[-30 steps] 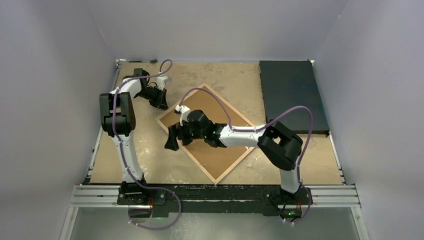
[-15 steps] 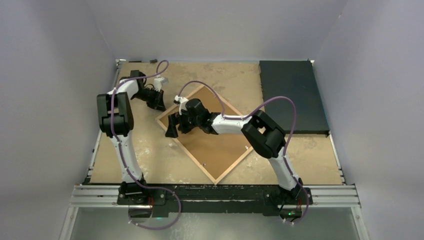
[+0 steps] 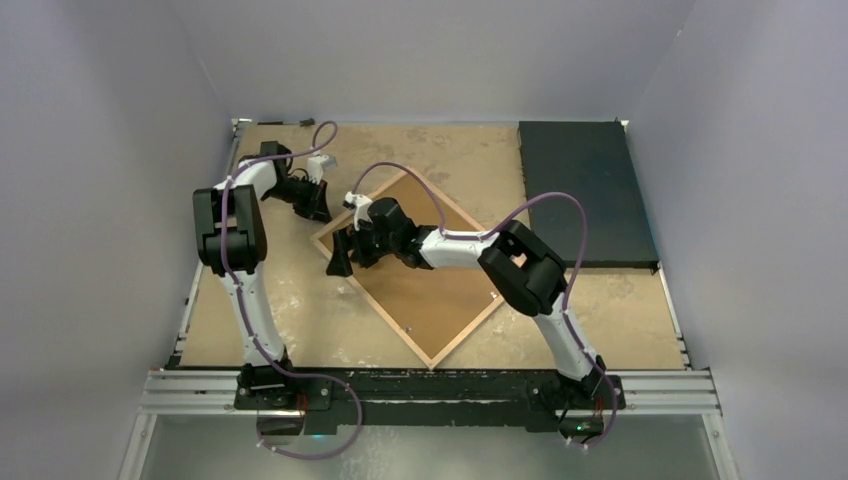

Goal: Put the photo into the frame

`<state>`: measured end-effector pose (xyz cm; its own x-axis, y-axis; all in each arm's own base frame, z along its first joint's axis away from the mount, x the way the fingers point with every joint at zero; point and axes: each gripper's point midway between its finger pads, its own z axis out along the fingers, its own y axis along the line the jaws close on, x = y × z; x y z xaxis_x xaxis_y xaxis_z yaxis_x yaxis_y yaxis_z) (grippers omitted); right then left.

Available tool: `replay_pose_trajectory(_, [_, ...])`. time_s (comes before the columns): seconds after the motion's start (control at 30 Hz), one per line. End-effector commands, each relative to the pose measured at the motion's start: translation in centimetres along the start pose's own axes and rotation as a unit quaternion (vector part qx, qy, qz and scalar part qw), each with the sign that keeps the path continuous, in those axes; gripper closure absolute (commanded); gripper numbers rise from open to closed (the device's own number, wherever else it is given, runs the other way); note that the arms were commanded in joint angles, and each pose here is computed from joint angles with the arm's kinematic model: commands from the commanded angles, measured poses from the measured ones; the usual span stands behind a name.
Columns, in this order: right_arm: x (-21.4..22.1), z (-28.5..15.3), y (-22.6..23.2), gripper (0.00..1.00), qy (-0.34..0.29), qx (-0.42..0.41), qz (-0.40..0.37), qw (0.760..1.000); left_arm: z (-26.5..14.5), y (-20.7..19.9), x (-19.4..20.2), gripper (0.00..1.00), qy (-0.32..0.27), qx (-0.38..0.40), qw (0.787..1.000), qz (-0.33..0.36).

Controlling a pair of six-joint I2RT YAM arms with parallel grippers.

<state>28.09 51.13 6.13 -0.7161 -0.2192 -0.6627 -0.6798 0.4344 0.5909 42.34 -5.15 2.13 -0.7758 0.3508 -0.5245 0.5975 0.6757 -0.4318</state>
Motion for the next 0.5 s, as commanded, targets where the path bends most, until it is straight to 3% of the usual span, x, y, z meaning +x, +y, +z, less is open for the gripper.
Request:
replay_pose_trajectory(0.0, [-0.7,0.3,0.7,0.06,-0.009,-0.015,-0.009,1.0,-0.2,-1.4,0.9,1.0,0.01,0.017,1.0,-0.003])
replay_pose_trajectory(0.47, [0.7,0.3,2.1,0.07,-0.005,-0.034,0.008,0.999,-0.4,-1.3,0.7,1.0,0.008,0.015,1.0,-0.003])
